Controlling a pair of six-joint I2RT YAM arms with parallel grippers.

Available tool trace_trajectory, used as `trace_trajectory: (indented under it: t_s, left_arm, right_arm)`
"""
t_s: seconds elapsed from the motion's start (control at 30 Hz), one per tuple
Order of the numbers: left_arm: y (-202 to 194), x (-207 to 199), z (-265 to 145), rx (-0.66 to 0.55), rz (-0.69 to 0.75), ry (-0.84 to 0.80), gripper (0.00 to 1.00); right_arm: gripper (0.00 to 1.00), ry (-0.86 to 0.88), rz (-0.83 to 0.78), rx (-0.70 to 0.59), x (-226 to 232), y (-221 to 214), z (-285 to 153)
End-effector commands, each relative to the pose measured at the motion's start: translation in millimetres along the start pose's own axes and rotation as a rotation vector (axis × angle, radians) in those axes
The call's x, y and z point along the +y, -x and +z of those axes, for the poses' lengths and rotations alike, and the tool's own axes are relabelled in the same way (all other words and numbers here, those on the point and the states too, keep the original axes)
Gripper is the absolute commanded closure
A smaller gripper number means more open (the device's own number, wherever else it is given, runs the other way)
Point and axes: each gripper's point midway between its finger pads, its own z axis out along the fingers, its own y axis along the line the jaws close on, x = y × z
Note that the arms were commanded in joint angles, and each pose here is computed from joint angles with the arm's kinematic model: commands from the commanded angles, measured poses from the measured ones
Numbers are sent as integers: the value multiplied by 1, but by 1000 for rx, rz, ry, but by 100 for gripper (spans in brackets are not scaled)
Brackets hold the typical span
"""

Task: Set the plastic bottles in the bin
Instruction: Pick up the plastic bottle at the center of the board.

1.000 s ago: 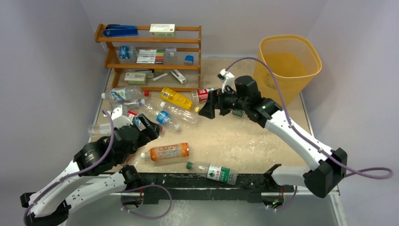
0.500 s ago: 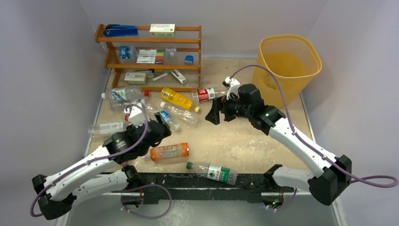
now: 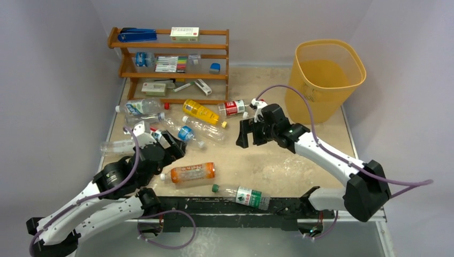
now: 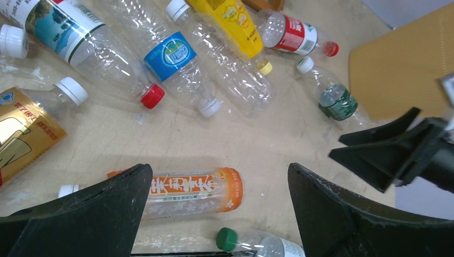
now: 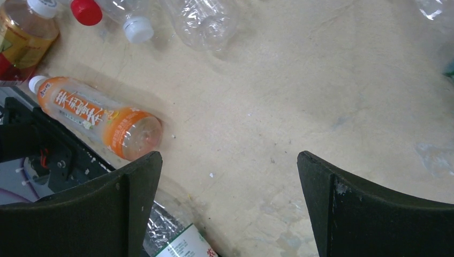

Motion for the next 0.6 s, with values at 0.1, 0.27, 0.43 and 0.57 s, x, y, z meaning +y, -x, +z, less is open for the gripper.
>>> trace_trajectory:
  t_s: [0.1,0.27,0.43,0.57]
  left_arm:
    - [28,-5,-18,-70,-77,-26,1]
    - [25,-1,-16,-71,-130,-19,1]
    - [34,1,-22,-101,-165,-21,1]
    - [43,0,-26,-124,-171,-19,1]
  right_arm:
    - [1,289,-161,33,58,-9,20]
    - [1,395,-296,51,100,-31,28]
    - [1,418,-402,44,130,-44,38]
    - [1,375,-511,52,144,-56,54]
